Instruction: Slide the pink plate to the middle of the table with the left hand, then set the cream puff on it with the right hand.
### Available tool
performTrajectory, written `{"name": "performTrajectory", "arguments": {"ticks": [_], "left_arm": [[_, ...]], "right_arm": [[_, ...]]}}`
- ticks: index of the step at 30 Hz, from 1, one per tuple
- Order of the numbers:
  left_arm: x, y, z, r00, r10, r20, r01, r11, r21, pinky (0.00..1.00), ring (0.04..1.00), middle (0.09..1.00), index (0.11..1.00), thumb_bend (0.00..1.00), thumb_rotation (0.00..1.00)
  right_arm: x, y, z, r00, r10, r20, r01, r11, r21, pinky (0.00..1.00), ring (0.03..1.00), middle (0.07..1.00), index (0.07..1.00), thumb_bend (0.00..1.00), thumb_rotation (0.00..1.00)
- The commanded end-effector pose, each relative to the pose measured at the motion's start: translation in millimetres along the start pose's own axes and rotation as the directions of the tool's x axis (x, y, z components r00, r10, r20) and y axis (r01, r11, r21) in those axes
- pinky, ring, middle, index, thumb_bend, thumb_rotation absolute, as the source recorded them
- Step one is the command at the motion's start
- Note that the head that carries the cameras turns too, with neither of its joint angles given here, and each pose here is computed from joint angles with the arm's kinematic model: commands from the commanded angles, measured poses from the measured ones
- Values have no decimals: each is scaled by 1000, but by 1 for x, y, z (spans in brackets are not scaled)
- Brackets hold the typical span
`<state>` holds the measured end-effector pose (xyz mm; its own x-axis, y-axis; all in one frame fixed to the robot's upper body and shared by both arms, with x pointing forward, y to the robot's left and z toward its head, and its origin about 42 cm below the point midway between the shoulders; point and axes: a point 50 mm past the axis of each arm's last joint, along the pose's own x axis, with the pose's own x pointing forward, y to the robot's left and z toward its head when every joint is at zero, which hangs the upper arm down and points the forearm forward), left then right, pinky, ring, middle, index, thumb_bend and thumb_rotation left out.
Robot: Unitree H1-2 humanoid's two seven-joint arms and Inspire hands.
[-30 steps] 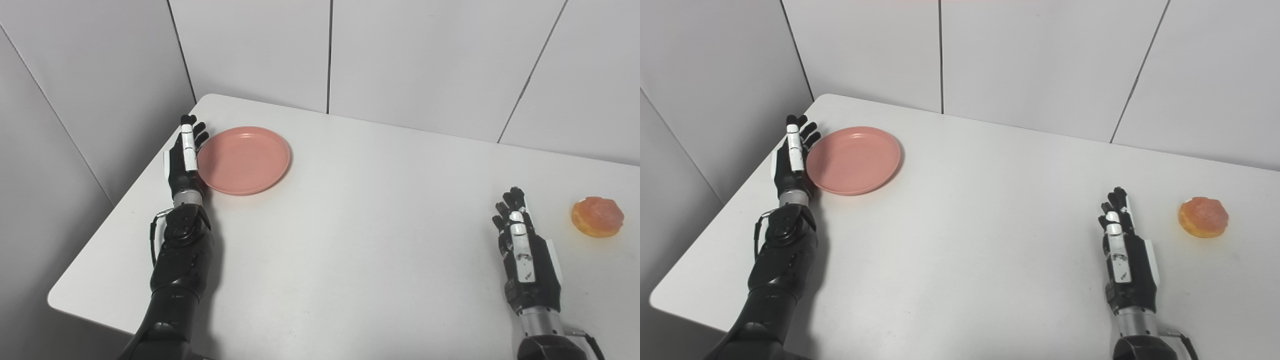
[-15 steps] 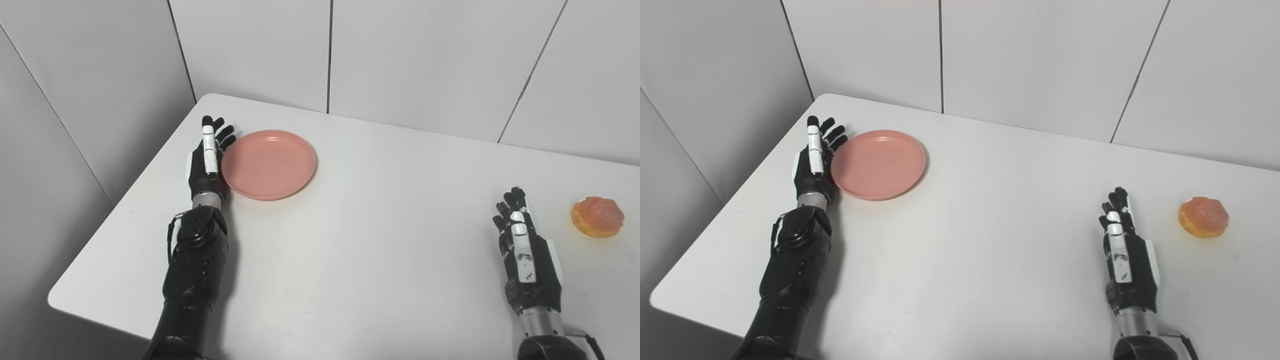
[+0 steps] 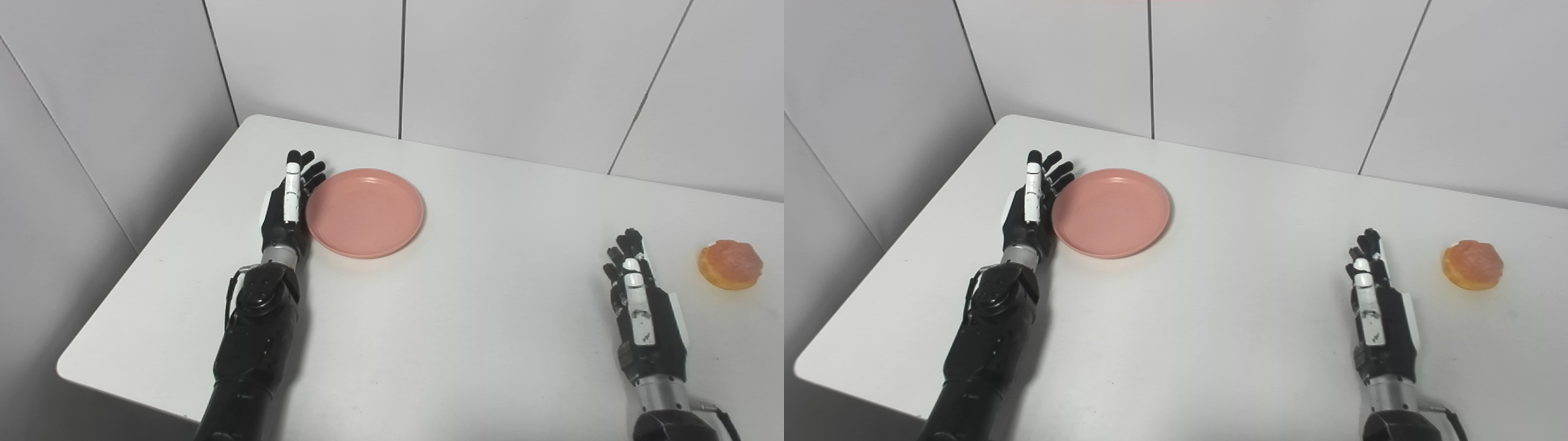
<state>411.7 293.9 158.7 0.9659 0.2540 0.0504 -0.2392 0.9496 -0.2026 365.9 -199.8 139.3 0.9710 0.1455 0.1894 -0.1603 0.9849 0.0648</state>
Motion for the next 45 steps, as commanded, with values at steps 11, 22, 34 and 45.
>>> {"name": "performTrajectory", "arguments": {"ticks": [11,22,34,45], "left_arm": [[-13,-31,-3,989,-145,-9,145,989,17,890,884,866,864,698,1000],[-31,-47,-6,974,-222,-44,222,975,10,941,916,895,885,693,1000],[-51,-63,-15,946,-316,-72,317,949,-7,932,938,925,914,663,1000],[-71,-73,-25,918,-385,-91,385,923,-21,994,983,969,967,640,1000]], "right_arm": [[-15,4,-9,999,-26,-37,25,1000,-15,1000,980,978,960,572,887],[-12,22,-11,998,-48,-33,48,999,15,1000,979,970,955,620,854],[-7,36,-10,999,-44,-30,44,999,-5,1000,974,968,956,545,886],[-4,45,-9,999,-41,-33,41,999,-8,999,971,966,959,559,836]]}}
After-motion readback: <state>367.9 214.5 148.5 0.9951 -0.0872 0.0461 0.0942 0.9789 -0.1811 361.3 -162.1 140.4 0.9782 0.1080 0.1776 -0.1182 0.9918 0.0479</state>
